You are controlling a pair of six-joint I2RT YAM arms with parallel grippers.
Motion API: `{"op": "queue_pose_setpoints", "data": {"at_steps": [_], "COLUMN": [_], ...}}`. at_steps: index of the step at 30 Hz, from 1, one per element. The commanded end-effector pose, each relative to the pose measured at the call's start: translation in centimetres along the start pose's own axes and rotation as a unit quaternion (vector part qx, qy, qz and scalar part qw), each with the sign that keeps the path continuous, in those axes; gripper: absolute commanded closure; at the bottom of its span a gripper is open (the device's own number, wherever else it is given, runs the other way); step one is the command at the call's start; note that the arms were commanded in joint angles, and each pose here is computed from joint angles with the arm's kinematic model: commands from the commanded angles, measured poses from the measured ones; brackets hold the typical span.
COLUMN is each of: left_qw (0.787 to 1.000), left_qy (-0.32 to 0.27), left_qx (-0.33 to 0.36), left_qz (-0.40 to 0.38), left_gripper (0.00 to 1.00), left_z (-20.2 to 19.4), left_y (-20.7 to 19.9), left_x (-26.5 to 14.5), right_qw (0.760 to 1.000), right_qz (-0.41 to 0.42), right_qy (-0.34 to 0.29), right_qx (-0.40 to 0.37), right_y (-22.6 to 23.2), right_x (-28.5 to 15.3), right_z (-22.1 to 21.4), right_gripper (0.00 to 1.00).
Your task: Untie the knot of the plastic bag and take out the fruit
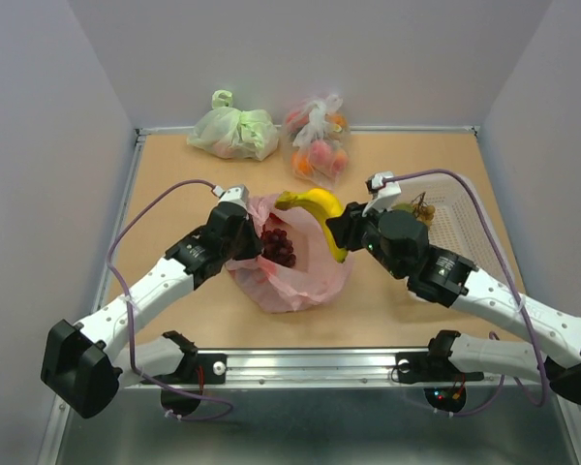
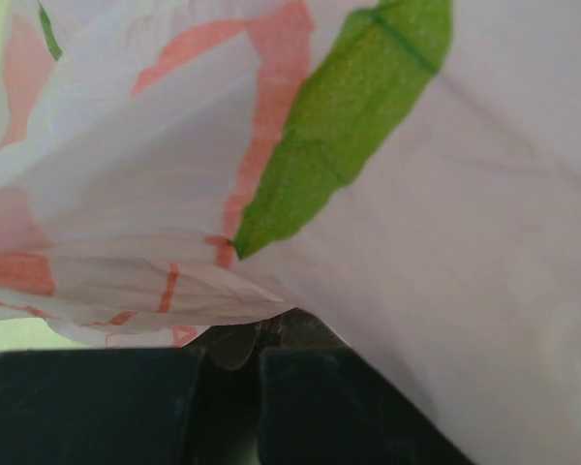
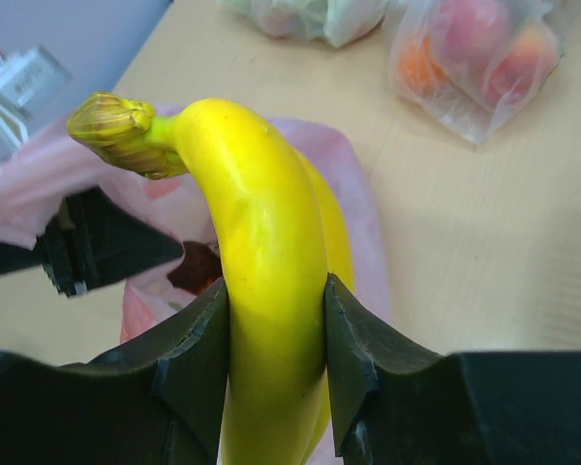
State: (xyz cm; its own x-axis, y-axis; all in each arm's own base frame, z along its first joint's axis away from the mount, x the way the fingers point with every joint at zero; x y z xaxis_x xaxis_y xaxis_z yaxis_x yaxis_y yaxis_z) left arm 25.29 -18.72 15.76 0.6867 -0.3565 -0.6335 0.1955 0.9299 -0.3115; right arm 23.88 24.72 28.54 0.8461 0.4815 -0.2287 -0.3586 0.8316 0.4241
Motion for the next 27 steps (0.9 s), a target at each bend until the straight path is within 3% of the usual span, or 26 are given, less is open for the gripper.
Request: {"op": "queue_pose_setpoints", "data": {"at_steps": [1,9,15,21,27], "left_qw": [1.000,1.000,0.999,0.998,0.997], "left_qy": [-0.026,-0.019,-0.023,-0.027,-0.018], "left_qx": [-0.009,-0.008,0.007,0.018,0.022], "left_qz": [0.003,-0.008,-0.035,-0.044,-0.078], "left_gripper": [1.00,1.00,1.00,1.00,1.00], "left_z": [0.5,-0.5,-0.1,0.1,-0.4], "left_y": [0.4,0.5,-0.3,-0.5,-1.5], "left_x": [-0.5,-0.7,-1.4,-2.1,-2.4], "right_qw": [0.990,0.949,0.896,0.876,0.869], "right_qz": [-0.032,-0.234,-0.376,-0.427,-0.460], "right_qy": [-0.136,-0.210,-0.235,-0.223,-0.173], "right_qx": [0.036,-0.028,-0.025,0.006,0.049], "right_y": [0.8,-7.4,-17.9,-24.9,-30.7], "right_x": [-1.2,-2.7,-4.7,-5.4,-4.6], "right_z": [8.5,12.7,15.0,14.8,10.8], "right_gripper": [0.99,0.99,0.99,0.99,0.99]}}
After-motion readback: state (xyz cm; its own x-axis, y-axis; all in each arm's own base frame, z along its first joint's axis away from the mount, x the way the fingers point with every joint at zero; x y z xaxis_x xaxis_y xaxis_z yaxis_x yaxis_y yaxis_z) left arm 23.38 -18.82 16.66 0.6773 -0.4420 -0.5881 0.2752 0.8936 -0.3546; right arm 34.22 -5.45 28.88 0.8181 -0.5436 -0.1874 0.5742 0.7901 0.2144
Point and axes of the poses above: each gripper's point midway between its finger pads, its own x axis out along the fingers, its own y axis along the line the jaws close on, z = x × y, the point moved 1 cm from there along -x, back along the fingers, and after that the axes turned 8 degrees about x, right-handed, at the moved point
